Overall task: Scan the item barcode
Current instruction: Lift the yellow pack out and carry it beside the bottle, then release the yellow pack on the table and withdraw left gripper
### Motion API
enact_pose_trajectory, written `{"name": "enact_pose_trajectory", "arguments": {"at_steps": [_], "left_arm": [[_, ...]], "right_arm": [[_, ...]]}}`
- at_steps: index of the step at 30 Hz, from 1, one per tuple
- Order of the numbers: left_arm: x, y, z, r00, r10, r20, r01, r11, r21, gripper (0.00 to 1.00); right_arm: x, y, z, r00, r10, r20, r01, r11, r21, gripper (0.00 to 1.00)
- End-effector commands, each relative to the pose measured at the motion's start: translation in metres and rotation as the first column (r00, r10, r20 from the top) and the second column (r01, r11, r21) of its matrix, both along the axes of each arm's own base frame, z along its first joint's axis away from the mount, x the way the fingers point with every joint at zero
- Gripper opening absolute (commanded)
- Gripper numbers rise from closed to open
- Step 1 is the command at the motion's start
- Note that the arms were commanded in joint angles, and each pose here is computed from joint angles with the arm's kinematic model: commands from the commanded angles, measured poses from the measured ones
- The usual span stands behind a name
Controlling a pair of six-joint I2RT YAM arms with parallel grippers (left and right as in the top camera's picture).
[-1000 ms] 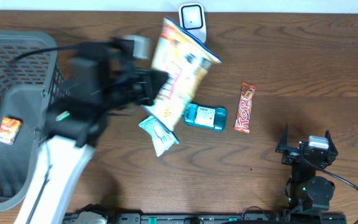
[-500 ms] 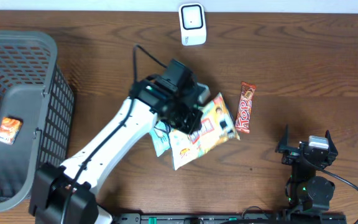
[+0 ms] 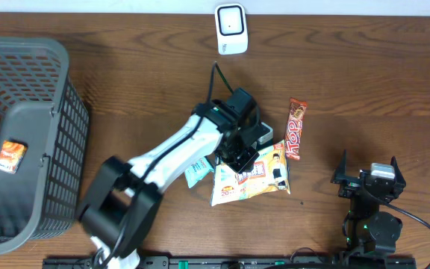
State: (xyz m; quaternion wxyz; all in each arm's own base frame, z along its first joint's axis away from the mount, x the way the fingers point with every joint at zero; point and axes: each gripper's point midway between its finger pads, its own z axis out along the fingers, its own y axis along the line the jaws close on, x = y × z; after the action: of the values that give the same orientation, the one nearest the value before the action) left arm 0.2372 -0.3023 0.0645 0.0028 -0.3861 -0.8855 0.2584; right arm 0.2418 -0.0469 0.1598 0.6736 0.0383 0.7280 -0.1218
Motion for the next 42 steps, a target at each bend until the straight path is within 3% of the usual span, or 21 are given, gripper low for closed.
{"name": "enact_pose_trajectory", "arguments": {"at_steps": [1, 6, 12, 25, 31, 36, 40, 42], "left_arm": [[0.005, -0.005, -0.013, 1.0, -0.012, 0.001, 0.012, 1.0, -0.011, 0.08], [0.038, -0.007, -0.02, 0.988, 0.104, 0.112, -0.108, 0.994, 0.026, 0.07], [0.086, 0.01, -0.024, 0.905, 0.31, 0.292, -0.352, 0.931, 0.102, 0.07], [0.109, 0.022, -0.02, 0.836, 0.368, 0.408, -0.447, 0.887, 0.117, 0.08], [0.107, 0.018, -0.008, 0.826, 0.416, 0.379, -0.477, 0.875, 0.078, 0.38], [0.106, -0.002, 0.043, 0.83, 0.431, 0.353, -0.437, 0.897, -0.067, 0.47], [0.11, -0.001, 0.108, 0.78, 0.456, 0.429, -0.413, 0.89, -0.194, 0.58], [0.116, 0.015, 0.144, 0.709, 0.502, 0.496, -0.441, 0.864, -0.244, 0.71]], "right_arm": [[0.0, 0.0, -0.001, 1.0, -0.001, -0.005, 0.001, 1.0, -0.01, 0.99], [0.0, 0.0, -0.001, 1.0, -0.001, -0.005, 0.001, 1.0, -0.01, 0.99], [0.0, 0.0, -0.001, 1.0, 0.0, -0.005, 0.0, 1.0, -0.01, 0.99], [0.0, 0.0, -0.001, 1.0, 0.0, -0.005, 0.0, 1.0, -0.01, 0.99], [0.0, 0.0, -0.001, 1.0, 0.0, -0.005, 0.0, 1.0, -0.01, 0.99], [0.0, 0.0, -0.001, 1.0, 0.0, -0.005, 0.0, 1.0, -0.01, 0.99], [0.0, 0.0, -0.001, 1.0, -0.001, -0.005, 0.001, 1.0, -0.01, 0.99], [0.0, 0.0, -0.001, 1.0, 0.0, -0.005, 0.0, 1.0, -0.01, 0.99]]}}
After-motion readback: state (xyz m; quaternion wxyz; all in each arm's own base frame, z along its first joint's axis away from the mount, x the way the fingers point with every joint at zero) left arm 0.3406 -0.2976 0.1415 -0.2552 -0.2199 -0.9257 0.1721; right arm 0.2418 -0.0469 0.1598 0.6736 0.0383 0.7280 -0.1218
